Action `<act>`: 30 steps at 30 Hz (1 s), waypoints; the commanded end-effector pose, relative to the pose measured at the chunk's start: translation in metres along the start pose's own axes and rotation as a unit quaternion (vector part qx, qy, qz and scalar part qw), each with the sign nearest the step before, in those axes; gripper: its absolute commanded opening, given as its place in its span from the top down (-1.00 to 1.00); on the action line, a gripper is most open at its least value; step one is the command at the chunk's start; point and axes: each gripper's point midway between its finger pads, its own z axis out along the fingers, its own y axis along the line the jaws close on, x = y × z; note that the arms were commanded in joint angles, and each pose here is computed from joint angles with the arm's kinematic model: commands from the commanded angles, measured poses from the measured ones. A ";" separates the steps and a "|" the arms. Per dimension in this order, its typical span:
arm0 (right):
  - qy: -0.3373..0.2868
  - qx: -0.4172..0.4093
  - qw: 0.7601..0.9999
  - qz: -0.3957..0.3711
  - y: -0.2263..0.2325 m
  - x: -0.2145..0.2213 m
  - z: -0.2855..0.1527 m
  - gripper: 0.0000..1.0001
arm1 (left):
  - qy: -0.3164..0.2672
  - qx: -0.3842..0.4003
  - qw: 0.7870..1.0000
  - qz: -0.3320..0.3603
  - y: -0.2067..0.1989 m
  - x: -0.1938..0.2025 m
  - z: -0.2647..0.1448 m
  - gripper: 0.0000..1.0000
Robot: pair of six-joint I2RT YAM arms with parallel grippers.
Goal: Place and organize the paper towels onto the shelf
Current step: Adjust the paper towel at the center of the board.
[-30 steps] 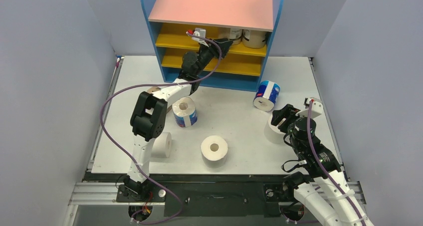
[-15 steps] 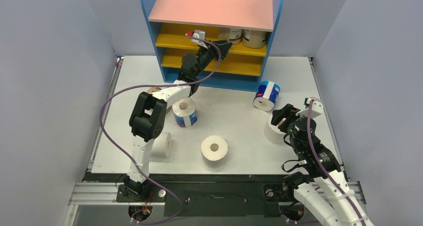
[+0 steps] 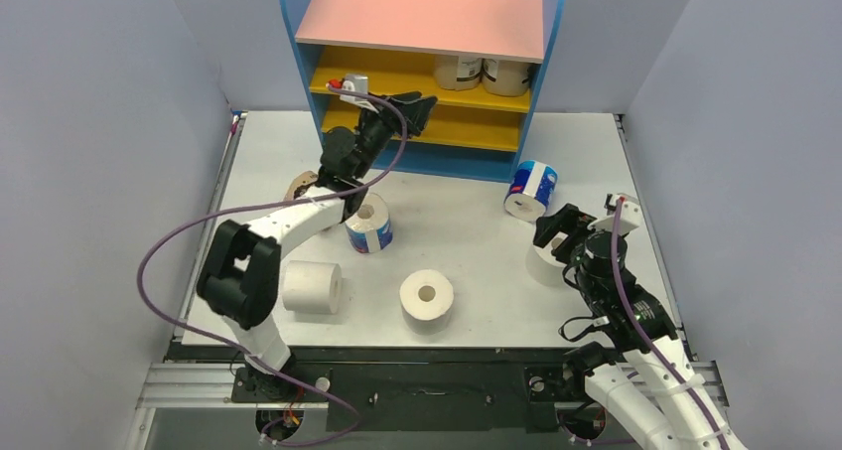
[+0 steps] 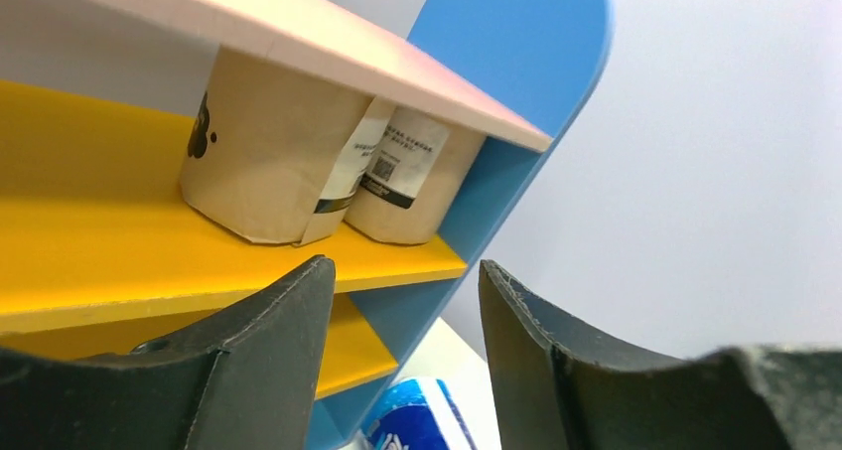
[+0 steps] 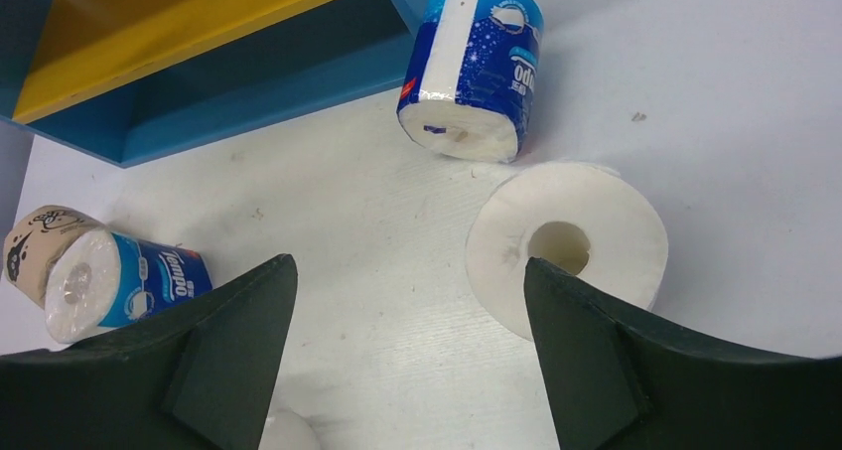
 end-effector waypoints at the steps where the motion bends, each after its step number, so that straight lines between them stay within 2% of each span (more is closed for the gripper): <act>1: -0.001 -0.005 0.999 0.042 0.010 -0.005 0.006 -0.66 | -0.017 -0.027 0.999 -0.020 -0.034 -0.047 -0.028 -0.09; 2: 0.011 -0.001 0.999 0.043 0.010 0.000 0.008 -0.70 | 0.016 -0.063 0.998 -0.009 -0.023 -0.033 -0.037 -0.10; 3: 0.023 -0.001 0.998 0.053 0.013 0.004 0.011 -0.71 | 0.012 -0.082 0.997 -0.001 -0.028 -0.044 -0.049 -0.16; 4: 0.033 0.002 0.998 0.057 0.013 0.008 0.013 -0.71 | 0.046 -0.117 0.992 0.012 -0.019 -0.035 -0.063 -0.19; 5: 0.042 0.005 0.997 0.071 0.014 0.012 0.015 -0.72 | 0.072 -0.159 0.984 0.018 -0.011 -0.028 -0.083 -0.31; 8: 0.051 -0.005 0.995 0.084 0.020 0.017 0.020 -0.73 | 0.100 -0.226 0.968 0.041 0.000 -0.031 -0.125 -0.50; 12: 0.054 -0.048 0.991 0.114 0.035 0.024 0.023 -0.73 | 0.123 -0.315 0.938 0.072 0.015 -0.036 -0.192 -0.97; 15: 0.065 -0.069 0.990 0.103 0.043 0.029 0.025 -0.72 | 0.125 -0.359 0.921 0.081 0.020 -0.044 -0.232 -0.93; 18: 0.074 -0.077 0.991 0.082 0.046 0.033 0.025 -0.69 | 0.141 -0.392 0.905 0.081 0.021 -0.049 -0.248 -0.93; 20: 0.074 -0.083 0.991 0.069 0.049 0.035 0.024 -0.66 | 0.153 -0.460 0.871 0.075 0.034 -0.050 -0.267 -0.93; 21: 0.074 -0.083 0.992 0.065 0.050 0.036 0.023 -0.65 | 0.177 -0.486 0.852 0.080 0.041 -0.043 -0.281 -0.93; 23: 0.072 -0.085 0.993 0.050 0.054 0.039 0.019 -0.64 | 0.195 -0.521 0.826 0.095 0.053 -0.038 -0.291 -0.93; 24: 0.064 -0.074 0.994 0.045 0.051 0.037 0.020 -0.63 | 0.200 -0.555 0.802 0.100 0.064 -0.035 -0.304 -0.93; 28: 0.060 -0.067 0.996 0.025 0.053 0.041 0.015 -0.62 | 0.209 -0.594 0.776 0.038 0.090 -0.026 -0.321 -0.93; 30: 0.059 -0.063 0.996 0.023 0.050 0.043 0.015 -0.62 | 0.210 -0.599 0.772 -0.014 0.100 -0.024 -0.325 -0.93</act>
